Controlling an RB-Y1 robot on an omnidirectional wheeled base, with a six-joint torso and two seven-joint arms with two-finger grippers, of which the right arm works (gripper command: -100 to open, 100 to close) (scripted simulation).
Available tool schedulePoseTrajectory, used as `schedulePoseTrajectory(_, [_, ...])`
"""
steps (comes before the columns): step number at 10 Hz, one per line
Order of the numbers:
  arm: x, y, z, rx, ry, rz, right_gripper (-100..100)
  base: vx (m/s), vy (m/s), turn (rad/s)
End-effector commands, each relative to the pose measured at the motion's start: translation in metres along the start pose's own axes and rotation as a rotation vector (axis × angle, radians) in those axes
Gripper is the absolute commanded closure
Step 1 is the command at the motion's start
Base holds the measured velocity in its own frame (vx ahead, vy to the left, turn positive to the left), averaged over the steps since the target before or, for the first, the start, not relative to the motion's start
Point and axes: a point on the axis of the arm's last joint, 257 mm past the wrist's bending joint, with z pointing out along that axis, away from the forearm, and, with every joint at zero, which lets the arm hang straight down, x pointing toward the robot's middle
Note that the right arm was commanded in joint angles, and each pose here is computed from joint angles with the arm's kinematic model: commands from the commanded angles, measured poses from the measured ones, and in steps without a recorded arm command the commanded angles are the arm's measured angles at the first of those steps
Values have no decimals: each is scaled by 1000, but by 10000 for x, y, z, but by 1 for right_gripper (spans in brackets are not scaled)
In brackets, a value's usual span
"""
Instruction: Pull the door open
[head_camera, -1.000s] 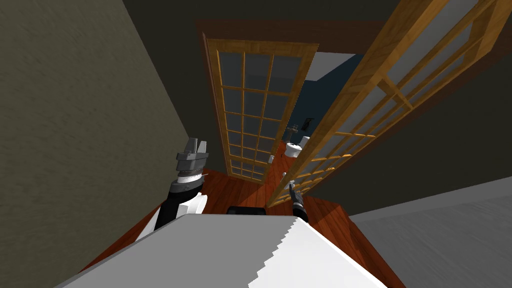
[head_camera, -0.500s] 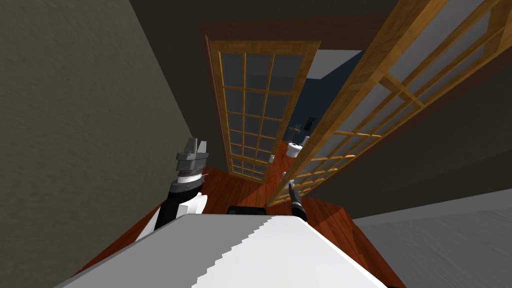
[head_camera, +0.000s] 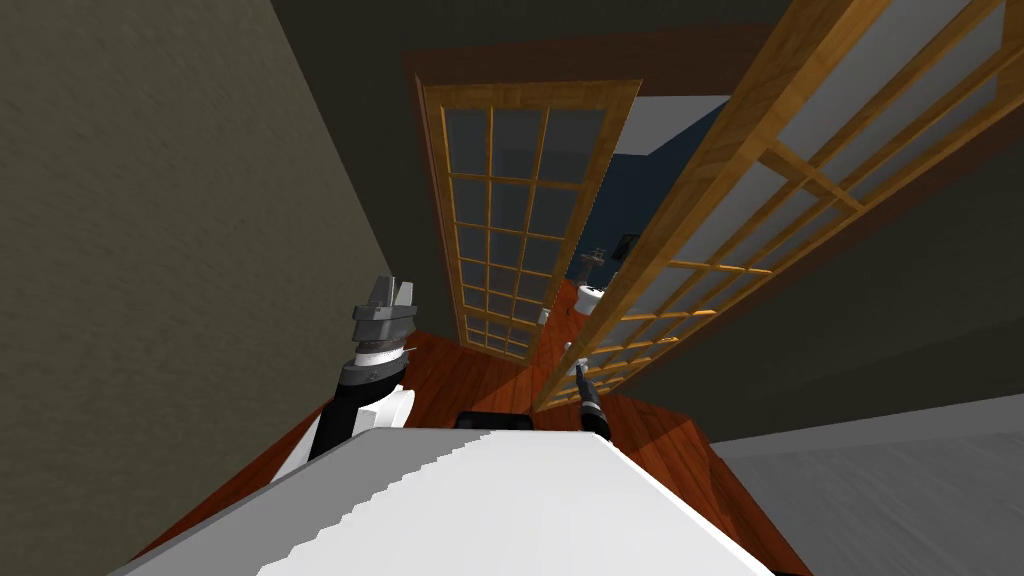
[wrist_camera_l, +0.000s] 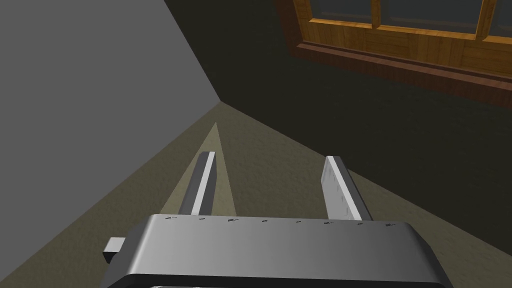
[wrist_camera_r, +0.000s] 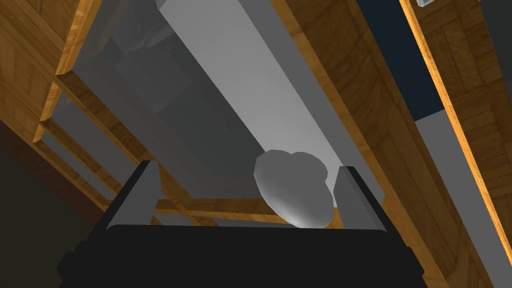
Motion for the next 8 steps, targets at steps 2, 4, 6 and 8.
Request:
schedulePoseTrajectory(2, [-123, -117, 7, 17, -14, 62, 100, -35, -28, 49])
schedulePoseTrajectory(4, [-120, -83, 23, 9, -14, 107, 100, -56, -38, 71])
schedulePoseTrajectory(6, [-117, -49, 39, 1, -14, 152, 100, -40, -40, 57])
schedulePoseTrajectory(8, [-113, -15, 55, -7, -13, 197, 100, -28, -10, 17])
